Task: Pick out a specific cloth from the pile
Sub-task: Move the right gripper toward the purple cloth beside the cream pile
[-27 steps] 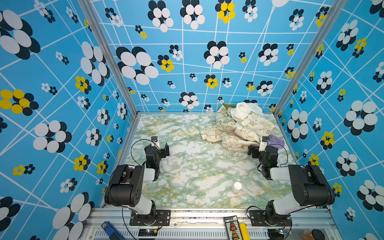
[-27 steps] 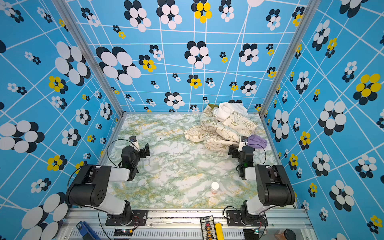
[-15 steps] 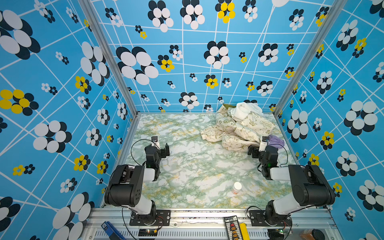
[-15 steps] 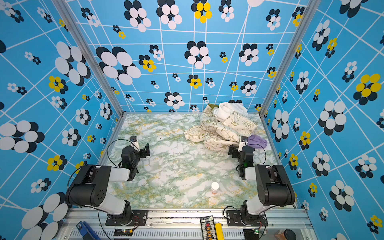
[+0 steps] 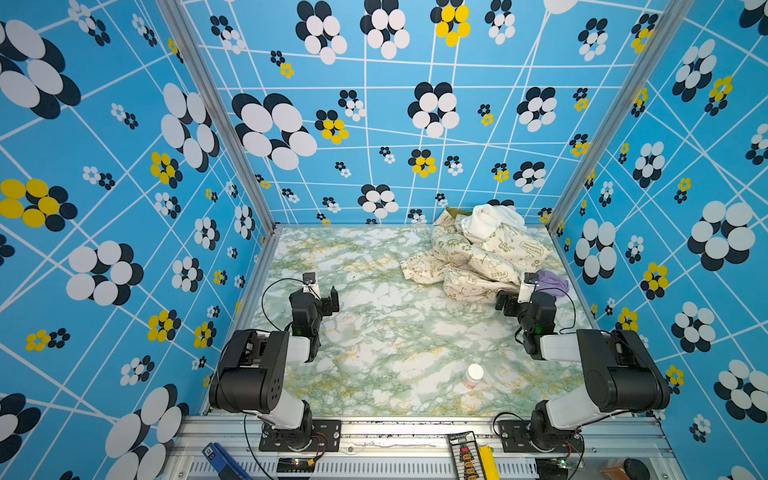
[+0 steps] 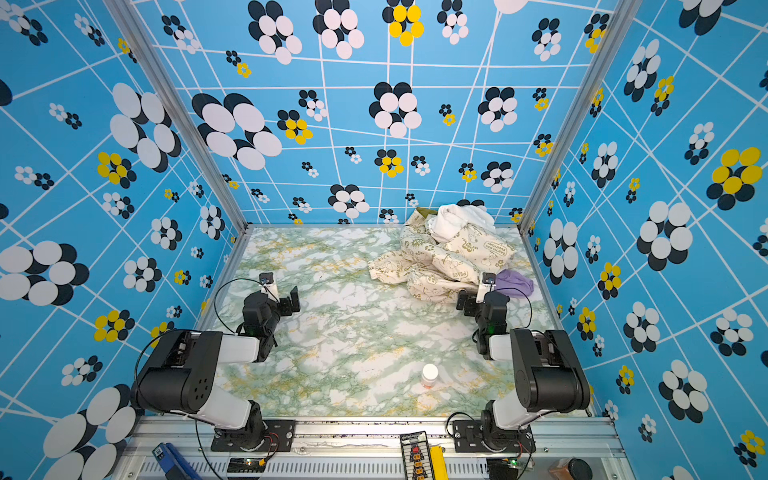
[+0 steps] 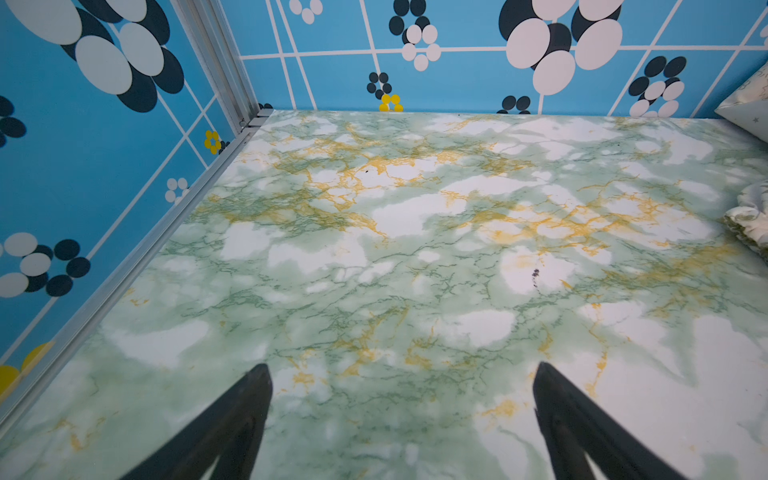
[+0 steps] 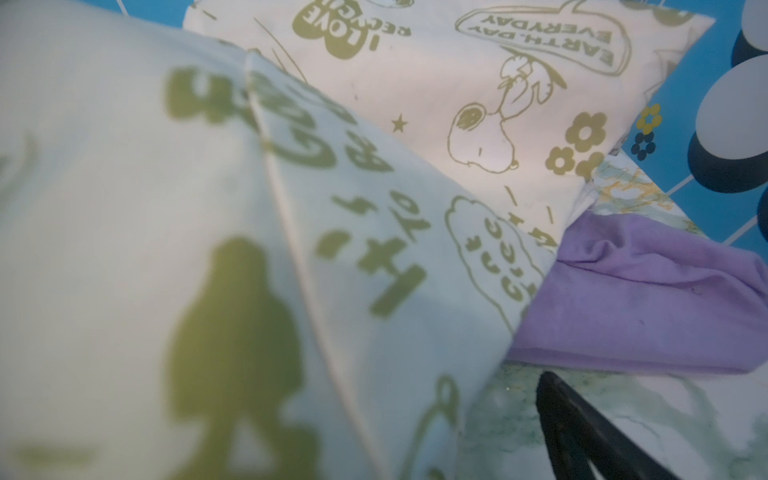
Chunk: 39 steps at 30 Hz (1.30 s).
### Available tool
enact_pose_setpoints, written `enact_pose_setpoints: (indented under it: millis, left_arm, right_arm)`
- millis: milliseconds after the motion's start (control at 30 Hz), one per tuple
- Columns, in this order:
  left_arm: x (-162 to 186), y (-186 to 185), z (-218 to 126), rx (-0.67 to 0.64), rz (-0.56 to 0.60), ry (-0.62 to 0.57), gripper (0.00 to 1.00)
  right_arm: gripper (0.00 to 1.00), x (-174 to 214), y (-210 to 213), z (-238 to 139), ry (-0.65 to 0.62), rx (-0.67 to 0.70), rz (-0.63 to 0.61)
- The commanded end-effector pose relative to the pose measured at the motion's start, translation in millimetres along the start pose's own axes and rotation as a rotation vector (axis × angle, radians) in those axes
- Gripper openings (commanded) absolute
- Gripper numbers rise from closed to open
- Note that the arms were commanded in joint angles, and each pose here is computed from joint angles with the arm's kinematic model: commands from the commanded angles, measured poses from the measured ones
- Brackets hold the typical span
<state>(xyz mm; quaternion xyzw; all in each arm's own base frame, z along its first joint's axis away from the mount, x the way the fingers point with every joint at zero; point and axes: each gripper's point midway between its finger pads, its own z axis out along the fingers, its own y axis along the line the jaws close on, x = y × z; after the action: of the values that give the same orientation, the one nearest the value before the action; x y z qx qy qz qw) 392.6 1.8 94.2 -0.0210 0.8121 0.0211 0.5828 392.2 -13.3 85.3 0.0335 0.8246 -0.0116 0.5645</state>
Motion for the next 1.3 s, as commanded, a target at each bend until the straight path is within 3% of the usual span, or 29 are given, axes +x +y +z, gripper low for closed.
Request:
enact_pose_setpoints:
  millis: [0,267,467,667,933,1167,1267]
  left_arm:
    - [-4,-2,4,0.014,0.011,-0.001,0.99]
    - [-19,2,-6,-0.007,0.002,-0.022,0.99]
    - [-60,4,-32,-0.015,0.002,-0.038,0.99]
    - [-98,-10,-71,0.074,0.004,-0.115,0.99]
    - [-108,-30,-91,0.168,0.066,-0.166,0.99]
    - [-109,-52,-97,0.244,0.178,-0.184,0.99]
    - [-113,-52,-100,0.243,0.181,-0.204,0.99]
  right_arm:
    - [0.99,-9,0,2,-0.018,0.008,-0.006]
    - [0.99,-20,0,-6,-0.040,0.012,-0.003]
    - [0.99,-39,3,-25,0.016,-0.009,-0.005]
    - [0.99,-62,1,-59,0.005,-0.001,0.029]
    - [0.96,-82,-23,-90,-0.023,0.124,0.185]
    - [0.91,-92,-39,-72,0.021,0.119,0.437]
    - [0.84,-89,-48,-59,0.045,0.128,0.566]
